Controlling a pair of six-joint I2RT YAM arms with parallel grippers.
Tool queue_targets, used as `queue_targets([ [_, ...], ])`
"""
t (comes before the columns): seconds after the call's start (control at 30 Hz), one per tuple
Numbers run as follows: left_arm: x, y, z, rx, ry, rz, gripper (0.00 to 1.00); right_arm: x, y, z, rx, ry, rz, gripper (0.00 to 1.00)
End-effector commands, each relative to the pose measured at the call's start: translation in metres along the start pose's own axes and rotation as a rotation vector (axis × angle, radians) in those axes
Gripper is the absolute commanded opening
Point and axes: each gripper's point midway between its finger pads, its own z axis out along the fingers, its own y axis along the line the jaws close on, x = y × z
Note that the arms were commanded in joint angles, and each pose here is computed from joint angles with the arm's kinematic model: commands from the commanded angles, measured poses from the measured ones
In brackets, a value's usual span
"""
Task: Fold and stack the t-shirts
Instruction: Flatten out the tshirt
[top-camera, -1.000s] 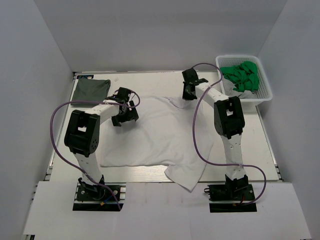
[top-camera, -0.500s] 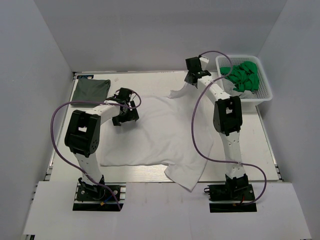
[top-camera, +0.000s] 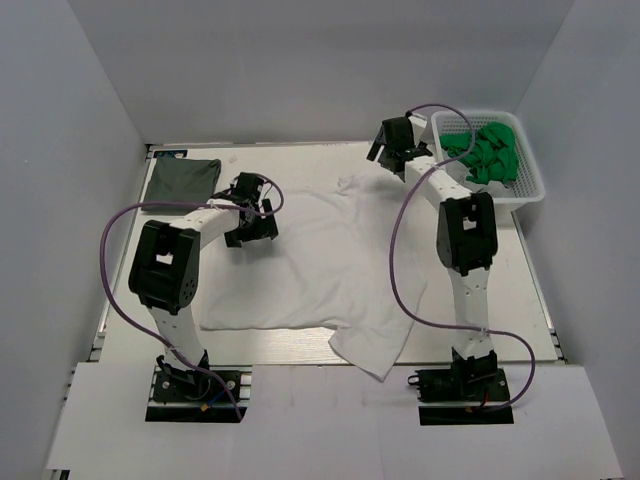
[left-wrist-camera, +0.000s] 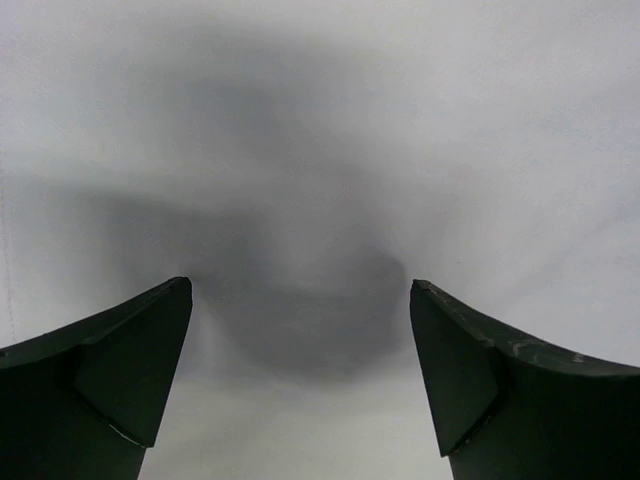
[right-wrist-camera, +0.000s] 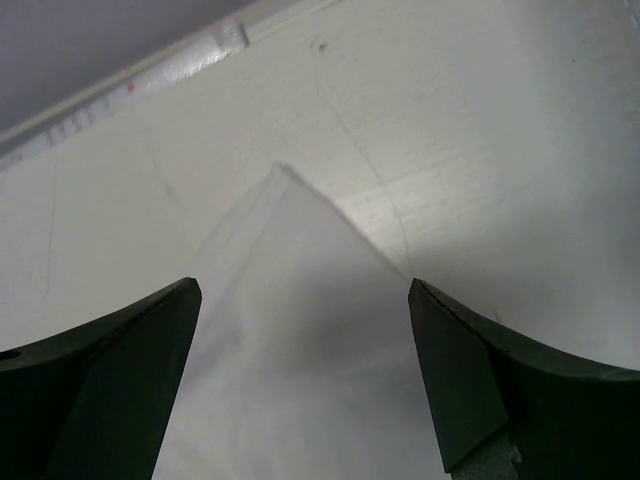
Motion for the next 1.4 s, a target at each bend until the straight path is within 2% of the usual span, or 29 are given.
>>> queue_targets([
  [0.0,-0.038,-0.01,-0.03,0.031,-0.1,-0.031,1.0,0.006,0.011,-0.063,-0.096,0.081,-0.118,0.9],
  [0.07,-0.046,-0.002,-0.04,-0.014,-0.133,-0.05,1.0,0.024,0.001,-0.09,-0.113,0.13,-0.158,0.9],
  [0.13,-0.049,0.009,-0.047,-0.076,-0.149,-0.082,1.0,0.064,-0.019,-0.106,-0.111,0.221,-0.192,0.9],
  [0.2,-0.052,0.015,-0.046,-0.091,-0.155,-0.103,1.0,0.073,-0.02,-0.121,-0.156,0.259,-0.183,0.9],
  [0.27,-0.05,0.031,-0.042,-0.177,-0.16,-0.095,1.0,0.096,-0.035,-0.127,-0.142,0.313,-0.192,0.9],
  [0.43,-0.049,0.042,-0.031,-0.245,-0.14,-0.098,1.0,0.134,-0.053,-0.127,-0.109,0.439,-0.176,0.9],
  [0.63,-0.058,0.027,-0.004,-0.223,-0.12,-0.096,1.0,0.158,-0.08,-0.107,-0.003,0.523,-0.181,0.9],
  [0.73,-0.062,0.015,0.016,-0.206,-0.088,-0.091,1.0,0.149,-0.089,-0.096,0.037,0.52,-0.169,0.9],
  [0.87,-0.064,-0.001,0.045,-0.169,-0.043,-0.078,1.0,0.13,-0.104,-0.059,0.161,0.502,-0.184,0.9],
  [0.9,-0.075,-0.007,0.046,-0.16,-0.058,-0.082,1.0,0.126,-0.102,-0.048,0.159,0.497,-0.188,0.9],
  [0.97,-0.071,-0.01,0.066,-0.171,-0.02,-0.064,1.0,0.128,-0.108,-0.033,0.161,0.513,-0.176,0.9],
  [1.0,-0.087,-0.02,0.064,-0.147,-0.044,-0.063,1.0,0.112,-0.095,-0.022,0.144,0.485,-0.165,0.9],
  [1.07,-0.087,-0.023,0.083,-0.155,-0.03,-0.059,1.0,0.124,-0.106,0.001,0.17,0.519,-0.169,0.9],
  [1.1,-0.107,-0.032,0.079,-0.134,-0.068,-0.061,1.0,0.091,-0.083,0.005,0.121,0.458,-0.153,0.9],
  [1.23,-0.132,-0.047,0.089,-0.116,-0.081,-0.032,1.0,0.058,-0.058,0.024,0.017,0.377,-0.166,0.9],
  [1.37,-0.158,-0.058,0.07,-0.07,-0.151,-0.018,1.0,0.014,-0.041,0.006,-0.047,0.255,-0.19,0.9],
])
